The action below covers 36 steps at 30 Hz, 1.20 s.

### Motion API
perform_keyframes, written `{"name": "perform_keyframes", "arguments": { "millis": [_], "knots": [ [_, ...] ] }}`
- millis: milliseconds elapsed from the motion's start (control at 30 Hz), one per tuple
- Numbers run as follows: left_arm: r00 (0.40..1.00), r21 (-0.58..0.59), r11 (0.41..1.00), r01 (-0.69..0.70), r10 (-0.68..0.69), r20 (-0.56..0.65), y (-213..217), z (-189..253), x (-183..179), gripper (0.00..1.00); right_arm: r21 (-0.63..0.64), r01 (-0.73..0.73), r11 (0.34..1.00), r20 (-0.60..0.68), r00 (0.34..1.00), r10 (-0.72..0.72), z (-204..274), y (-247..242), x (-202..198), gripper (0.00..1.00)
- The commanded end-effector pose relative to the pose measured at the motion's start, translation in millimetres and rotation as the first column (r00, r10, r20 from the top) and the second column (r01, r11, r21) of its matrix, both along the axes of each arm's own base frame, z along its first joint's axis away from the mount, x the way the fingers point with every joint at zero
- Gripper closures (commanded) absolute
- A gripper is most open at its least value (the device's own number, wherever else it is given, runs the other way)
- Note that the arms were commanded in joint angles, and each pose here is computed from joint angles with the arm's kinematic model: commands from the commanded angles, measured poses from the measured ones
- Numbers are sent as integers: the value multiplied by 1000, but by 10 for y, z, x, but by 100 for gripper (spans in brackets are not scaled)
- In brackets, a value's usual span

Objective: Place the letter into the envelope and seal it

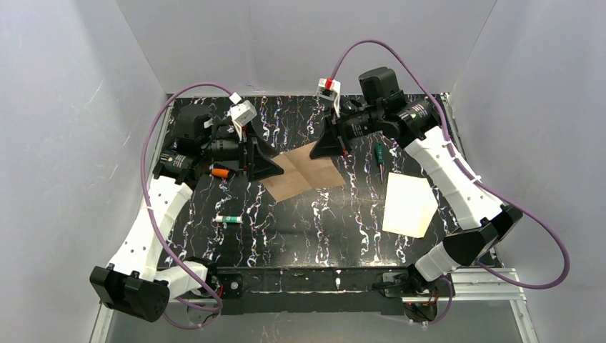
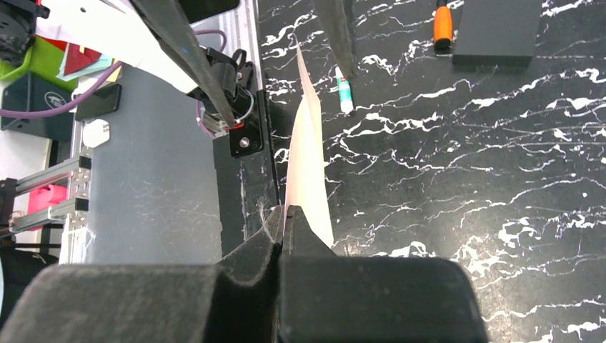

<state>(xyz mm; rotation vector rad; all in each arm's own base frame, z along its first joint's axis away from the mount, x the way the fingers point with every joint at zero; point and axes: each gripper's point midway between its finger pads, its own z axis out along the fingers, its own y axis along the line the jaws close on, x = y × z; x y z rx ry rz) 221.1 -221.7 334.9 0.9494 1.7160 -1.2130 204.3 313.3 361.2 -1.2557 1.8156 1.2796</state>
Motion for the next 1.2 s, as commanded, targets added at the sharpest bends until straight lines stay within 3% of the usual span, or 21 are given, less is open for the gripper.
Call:
{"name": "perform_keyframes", "arguments": {
  "millis": [0,133,233,367,500,633,733,900,1000,1100,1167],
  "knots": [
    [999,-30,999,31,-30,39,-12,62,-103,23,55,-61,997,33,998,59,240,12,-127,99],
    [1000,-28,1000,14,-14,-5,-16,-4,-78,36,66,-69,995,40,997,66,280,0,-160,99],
    [1000,-23,1000,-10,10,14,-2,16,-45,53,64,-64,996,49,997,61,287,-17,-167,99],
    [999,-55,998,38,-36,33,-37,111,-101,99,66,-51,997,40,998,48,304,-17,-164,99],
    [1000,-38,999,4,-3,22,-31,107,-9,100,109,-8,994,9,1000,7,382,66,-81,88],
    [989,-18,993,-120,121,81,27,111,220,100,220,-10,975,-41,999,20,490,144,-140,48],
    [974,-67,976,-208,213,80,34,244,393,100,330,-60,942,-115,988,103,594,190,-285,33],
    [989,-220,965,-145,135,-59,-166,609,425,100,453,-84,887,-66,990,128,693,204,-357,22],
    [986,-212,963,-168,169,-16,-147,602,507,100,450,-46,892,-61,995,82,731,244,-240,21],
    [983,-202,968,-148,166,75,-117,632,469,100,448,148,882,-42,989,-144,818,232,97,22],
    [979,-189,973,-134,159,127,-96,646,421,100,477,278,834,-41,955,-295,939,154,293,23]
  ]
}}
